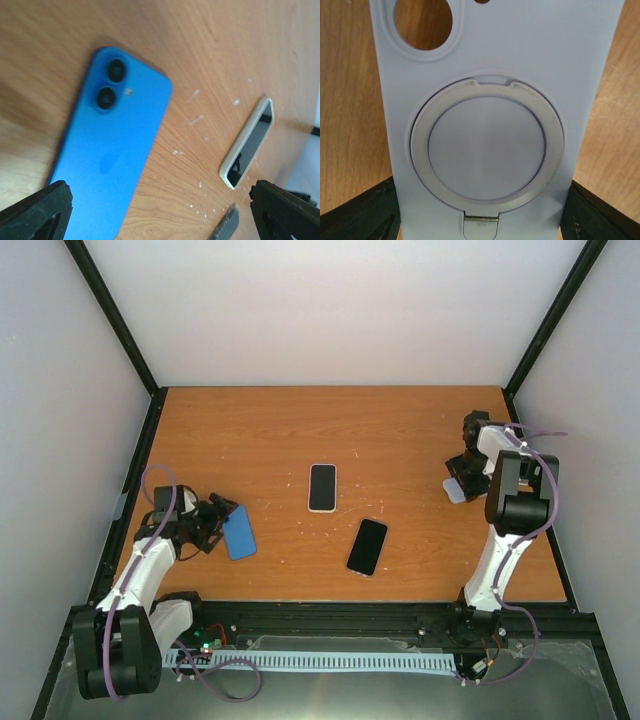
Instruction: Put the phone into the phone case
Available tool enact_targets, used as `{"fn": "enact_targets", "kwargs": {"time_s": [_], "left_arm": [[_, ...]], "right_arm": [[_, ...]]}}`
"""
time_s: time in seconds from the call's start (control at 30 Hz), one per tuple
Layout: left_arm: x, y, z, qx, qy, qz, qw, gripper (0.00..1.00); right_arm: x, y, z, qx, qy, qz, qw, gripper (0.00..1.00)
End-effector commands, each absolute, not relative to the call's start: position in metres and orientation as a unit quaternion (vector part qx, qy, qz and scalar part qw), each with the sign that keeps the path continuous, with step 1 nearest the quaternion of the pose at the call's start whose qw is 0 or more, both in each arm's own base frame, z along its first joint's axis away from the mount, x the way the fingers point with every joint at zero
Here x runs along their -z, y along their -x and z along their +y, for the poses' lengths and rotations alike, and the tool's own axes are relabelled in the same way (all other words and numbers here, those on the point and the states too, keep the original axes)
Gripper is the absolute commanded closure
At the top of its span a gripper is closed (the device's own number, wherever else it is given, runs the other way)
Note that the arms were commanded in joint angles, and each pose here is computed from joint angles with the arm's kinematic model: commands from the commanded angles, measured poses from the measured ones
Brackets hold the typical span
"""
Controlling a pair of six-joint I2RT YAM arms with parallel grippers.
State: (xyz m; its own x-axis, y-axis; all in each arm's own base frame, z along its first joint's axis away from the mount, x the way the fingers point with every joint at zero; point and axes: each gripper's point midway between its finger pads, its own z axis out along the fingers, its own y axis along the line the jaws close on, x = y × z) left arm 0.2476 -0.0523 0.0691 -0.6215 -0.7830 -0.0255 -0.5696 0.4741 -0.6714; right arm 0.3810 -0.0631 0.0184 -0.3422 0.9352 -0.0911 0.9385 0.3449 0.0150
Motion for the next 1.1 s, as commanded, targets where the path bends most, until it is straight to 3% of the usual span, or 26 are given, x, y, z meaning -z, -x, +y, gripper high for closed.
{"fn": "enact_targets", "kwargs": {"time_s": [0.0, 0.23, 0.43, 0.7, 1.07], "left_arm": [[-0.112, -0.268, -0.074, 0.387, 0.293, 0.846, 0.221, 0.04], [-0.137, -0.275, -0.101, 0.444, 0.203, 0.845, 0.218, 0.09], [-0.165, -0.272, -0.118, 0.504, 0.142, 0.82, 0.231, 0.15], [-0.203, -0.263, -0.134, 0.567, 0.071, 0.781, 0.252, 0.22], [-0.228, -0.244, -0.174, 0.62, 0.005, 0.75, 0.232, 0.3]], "right_arm": [[-0.042, -0.385, -0.059, -0.003, -0.546, 0.835, 0.075, 0.21], [-0.062, -0.38, -0.009, -0.064, -0.454, 0.88, 0.124, 0.22], [-0.082, -0.371, 0.075, -0.186, -0.306, 0.921, 0.153, 0.22], [-0.127, -0.319, 0.183, -0.353, -0.096, 0.908, 0.205, 0.25], [-0.19, -0.238, 0.274, -0.507, 0.062, 0.832, 0.215, 0.25]]}}
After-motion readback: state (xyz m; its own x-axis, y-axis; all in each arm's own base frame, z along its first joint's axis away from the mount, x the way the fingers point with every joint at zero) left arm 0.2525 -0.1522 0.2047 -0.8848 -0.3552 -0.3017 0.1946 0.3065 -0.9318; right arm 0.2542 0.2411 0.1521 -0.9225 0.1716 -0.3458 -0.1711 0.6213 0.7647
